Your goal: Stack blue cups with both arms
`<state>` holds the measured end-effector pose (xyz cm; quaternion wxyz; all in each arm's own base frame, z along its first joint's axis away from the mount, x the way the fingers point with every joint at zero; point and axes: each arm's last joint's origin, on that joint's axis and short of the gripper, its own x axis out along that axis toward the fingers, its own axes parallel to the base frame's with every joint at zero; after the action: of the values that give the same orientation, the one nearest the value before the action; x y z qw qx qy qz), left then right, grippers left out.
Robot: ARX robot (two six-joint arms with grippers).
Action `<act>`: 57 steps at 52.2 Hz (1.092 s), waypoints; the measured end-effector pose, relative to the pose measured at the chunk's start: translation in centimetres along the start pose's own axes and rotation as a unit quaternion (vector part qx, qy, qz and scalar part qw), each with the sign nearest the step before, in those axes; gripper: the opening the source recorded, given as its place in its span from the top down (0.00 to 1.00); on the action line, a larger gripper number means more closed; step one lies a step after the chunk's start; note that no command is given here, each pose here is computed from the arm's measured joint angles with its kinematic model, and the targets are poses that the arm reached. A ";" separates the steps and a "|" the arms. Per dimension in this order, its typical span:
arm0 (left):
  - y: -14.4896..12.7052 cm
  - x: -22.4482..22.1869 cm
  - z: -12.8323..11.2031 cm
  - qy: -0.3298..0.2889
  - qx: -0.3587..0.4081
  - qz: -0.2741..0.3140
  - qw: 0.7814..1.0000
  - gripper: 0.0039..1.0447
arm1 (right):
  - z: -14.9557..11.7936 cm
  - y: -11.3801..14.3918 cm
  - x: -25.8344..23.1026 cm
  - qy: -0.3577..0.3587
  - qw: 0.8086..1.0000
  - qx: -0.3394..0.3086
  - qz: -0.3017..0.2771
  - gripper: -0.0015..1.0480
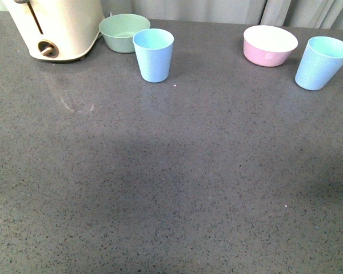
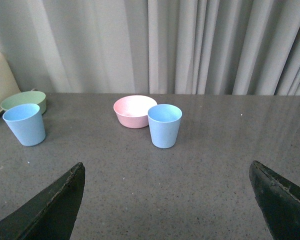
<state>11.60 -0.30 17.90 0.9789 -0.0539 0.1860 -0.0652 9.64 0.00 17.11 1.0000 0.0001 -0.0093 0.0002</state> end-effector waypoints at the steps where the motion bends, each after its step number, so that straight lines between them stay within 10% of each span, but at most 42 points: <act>1: 0.0 0.5 0.6 0.003 0.001 -0.002 1.000 0.08 | 0.0 0.0 0.0 0.000 1.000 0.000 0.000 0.09; 24: -4.0 14.2 8.9 -0.002 0.126 -0.070 0.990 0.08 | 0.0 0.0 0.0 0.000 1.000 0.000 0.000 0.09; 57: -13.8 29.0 10.3 0.086 0.345 -0.197 0.913 0.08 | 0.0 0.0 0.0 0.000 1.000 0.000 0.000 0.09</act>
<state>40.67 -17.34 18.89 0.8839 0.2579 0.2211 -0.3213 9.64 0.00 17.11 1.0000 0.0001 -0.0093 0.0000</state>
